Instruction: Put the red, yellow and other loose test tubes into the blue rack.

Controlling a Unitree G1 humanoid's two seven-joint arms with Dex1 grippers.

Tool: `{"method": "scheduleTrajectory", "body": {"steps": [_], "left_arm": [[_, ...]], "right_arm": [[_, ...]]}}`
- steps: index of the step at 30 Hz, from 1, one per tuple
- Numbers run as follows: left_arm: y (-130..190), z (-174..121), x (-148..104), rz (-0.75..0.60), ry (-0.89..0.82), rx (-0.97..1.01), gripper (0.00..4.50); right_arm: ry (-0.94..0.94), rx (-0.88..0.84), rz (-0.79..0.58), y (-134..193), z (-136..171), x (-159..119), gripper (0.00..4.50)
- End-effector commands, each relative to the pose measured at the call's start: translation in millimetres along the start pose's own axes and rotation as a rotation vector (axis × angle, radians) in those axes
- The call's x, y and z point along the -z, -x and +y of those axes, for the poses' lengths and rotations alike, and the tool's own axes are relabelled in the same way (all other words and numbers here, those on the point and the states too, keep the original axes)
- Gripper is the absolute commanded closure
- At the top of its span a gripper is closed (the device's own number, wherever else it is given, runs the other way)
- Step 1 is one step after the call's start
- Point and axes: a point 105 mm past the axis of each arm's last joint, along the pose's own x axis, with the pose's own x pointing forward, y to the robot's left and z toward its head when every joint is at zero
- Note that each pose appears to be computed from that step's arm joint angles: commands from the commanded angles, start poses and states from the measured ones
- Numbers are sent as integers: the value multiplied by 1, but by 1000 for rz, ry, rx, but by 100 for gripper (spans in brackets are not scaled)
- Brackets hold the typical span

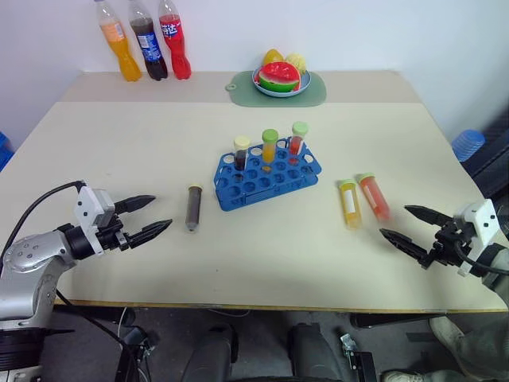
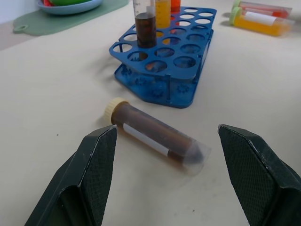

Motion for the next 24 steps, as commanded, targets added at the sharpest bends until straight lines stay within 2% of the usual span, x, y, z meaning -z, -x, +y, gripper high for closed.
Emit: {"method": "scheduleTrajectory", "body": {"steps": [1,4,7,11,15,24], "left_arm": [[-7,-7,-8,-21,-53,31,97],[-11,-10,-9,-26,-62,51,97],[-17,-15,-9,-26,-81,74,97],[-24,-20,-10,-35,-91,102,97],[-30,-22,-15,-72,-82,106,97],[-31,-29,-12,-70,-77,111,97]], "right_arm": [[60,23,-29,-1,-8,-21,0],[79,41,-18,-7,-13,-29,0],[54,128,71,-19,-31,-33,0],[-73,155,132,-38,-48,-46,0],[-179,199,286,-52,-64,-43,0],[-115,131,474,-78,-68,-30,0]]}}
